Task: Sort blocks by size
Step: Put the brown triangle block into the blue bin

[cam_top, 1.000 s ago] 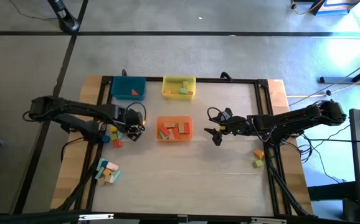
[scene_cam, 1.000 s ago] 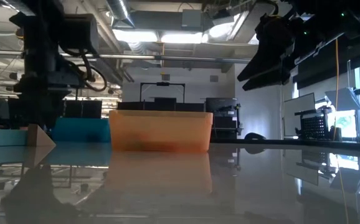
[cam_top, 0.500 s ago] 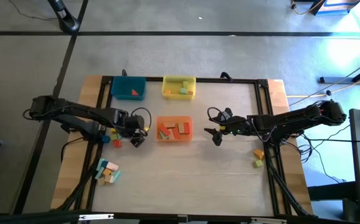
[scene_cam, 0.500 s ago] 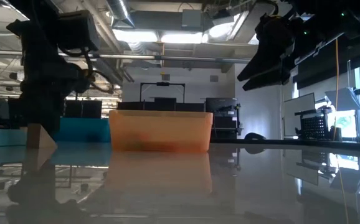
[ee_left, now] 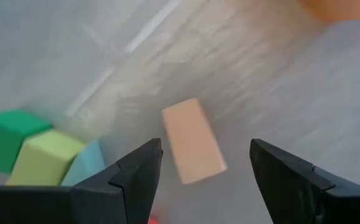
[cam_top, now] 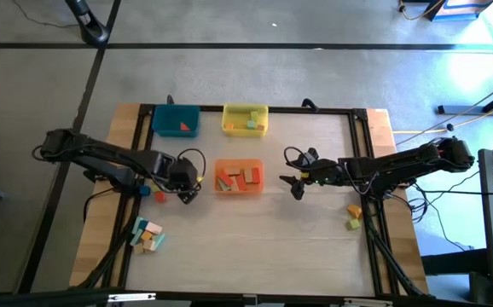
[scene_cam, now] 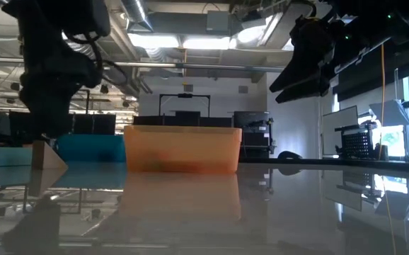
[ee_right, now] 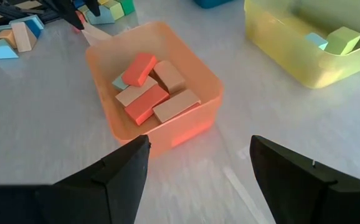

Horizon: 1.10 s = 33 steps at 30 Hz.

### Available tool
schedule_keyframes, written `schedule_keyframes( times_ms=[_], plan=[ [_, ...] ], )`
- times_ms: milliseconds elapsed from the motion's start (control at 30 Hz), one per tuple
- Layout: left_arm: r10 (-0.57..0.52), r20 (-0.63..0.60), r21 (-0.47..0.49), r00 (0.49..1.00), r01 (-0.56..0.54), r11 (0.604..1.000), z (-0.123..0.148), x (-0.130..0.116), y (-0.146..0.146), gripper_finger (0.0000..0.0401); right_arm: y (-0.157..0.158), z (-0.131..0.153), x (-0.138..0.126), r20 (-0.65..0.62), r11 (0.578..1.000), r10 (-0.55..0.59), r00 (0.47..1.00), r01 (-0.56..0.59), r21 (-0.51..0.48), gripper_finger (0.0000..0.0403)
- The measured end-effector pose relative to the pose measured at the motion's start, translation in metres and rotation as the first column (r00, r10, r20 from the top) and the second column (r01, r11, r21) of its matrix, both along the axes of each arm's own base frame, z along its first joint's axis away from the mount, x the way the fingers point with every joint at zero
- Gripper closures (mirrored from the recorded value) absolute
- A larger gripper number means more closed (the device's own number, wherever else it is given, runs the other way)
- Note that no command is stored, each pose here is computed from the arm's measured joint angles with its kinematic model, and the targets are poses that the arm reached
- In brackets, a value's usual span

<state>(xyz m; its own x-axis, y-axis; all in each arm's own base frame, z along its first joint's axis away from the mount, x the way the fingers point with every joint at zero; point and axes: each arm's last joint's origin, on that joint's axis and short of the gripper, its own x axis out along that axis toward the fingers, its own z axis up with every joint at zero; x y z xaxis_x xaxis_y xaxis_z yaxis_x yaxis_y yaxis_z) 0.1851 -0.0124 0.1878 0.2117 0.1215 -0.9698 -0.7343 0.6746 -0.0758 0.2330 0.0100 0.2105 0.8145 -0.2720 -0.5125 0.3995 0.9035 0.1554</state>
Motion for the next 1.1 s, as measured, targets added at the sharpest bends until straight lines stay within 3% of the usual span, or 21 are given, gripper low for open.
schedule_keyframes(
  times_ms=[200,333,767,1100],
  plan=[
    [0.073,-0.017,-0.016,0.997,-0.073,0.997,-0.019,-0.009,-0.004,0.0168,0.0,0.0,0.0,0.001,1.0,0.0,1.0,0.0,0.0,0.0127],
    [0.056,0.037,-0.028,0.998,-0.055,0.998,-0.028,-0.007,-0.005,0.0168,0.0,0.0,0.0,0.001,1.0,0.0,1.0,0.0,0.0,0.0127],
    [0.026,0.02,-0.02,0.999,-0.025,0.999,-0.044,-0.016,-0.004,0.0171,0.0,0.0,0.0,0.001,1.0,0.0,1.0,0.0,0.0,0.0127],
    [-0.017,0.038,0.044,0.999,0.015,0.999,-0.046,-0.015,-0.002,0.0279,0.0,0.0,0.0,0.001,1.0,0.0,1.0,0.0,0.0,0.0127]
  ],
)
